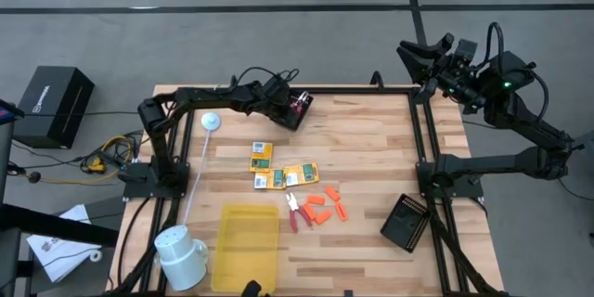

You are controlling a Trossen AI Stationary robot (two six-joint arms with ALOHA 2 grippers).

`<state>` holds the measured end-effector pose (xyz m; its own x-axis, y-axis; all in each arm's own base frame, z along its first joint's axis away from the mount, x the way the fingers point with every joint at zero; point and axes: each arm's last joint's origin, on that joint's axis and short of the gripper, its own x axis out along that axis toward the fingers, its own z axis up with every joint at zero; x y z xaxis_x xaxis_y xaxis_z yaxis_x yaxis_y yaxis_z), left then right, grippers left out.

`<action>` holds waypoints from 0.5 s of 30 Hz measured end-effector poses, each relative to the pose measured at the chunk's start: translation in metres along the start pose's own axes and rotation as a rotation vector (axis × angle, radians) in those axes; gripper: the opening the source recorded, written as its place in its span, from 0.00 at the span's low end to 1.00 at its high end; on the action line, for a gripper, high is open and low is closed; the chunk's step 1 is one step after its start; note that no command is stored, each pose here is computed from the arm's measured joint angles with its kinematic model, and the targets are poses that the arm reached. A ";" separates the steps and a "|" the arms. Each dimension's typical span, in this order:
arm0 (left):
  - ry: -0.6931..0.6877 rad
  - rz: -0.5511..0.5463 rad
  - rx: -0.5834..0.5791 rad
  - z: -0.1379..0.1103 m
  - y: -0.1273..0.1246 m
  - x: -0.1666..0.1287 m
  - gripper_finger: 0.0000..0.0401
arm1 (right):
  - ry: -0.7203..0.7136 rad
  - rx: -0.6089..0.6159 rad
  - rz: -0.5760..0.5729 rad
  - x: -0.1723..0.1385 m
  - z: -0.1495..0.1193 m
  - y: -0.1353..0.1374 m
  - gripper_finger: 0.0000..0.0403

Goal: Pick & Place School Supplies
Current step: Put the red puncher into the top black bin

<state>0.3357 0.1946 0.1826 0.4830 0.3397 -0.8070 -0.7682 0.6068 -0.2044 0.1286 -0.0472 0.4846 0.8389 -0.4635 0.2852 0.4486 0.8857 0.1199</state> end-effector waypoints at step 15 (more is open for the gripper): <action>0.050 -0.343 0.228 -0.021 -0.062 -0.022 0.31 | 0.178 0.059 0.042 -0.004 -0.017 0.007 0.22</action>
<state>0.3636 0.1340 0.2016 0.6699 0.0585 -0.7402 -0.4509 0.8241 -0.3430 0.1329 -0.0396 0.4684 0.9001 -0.4192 0.1189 0.3978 0.9019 0.1683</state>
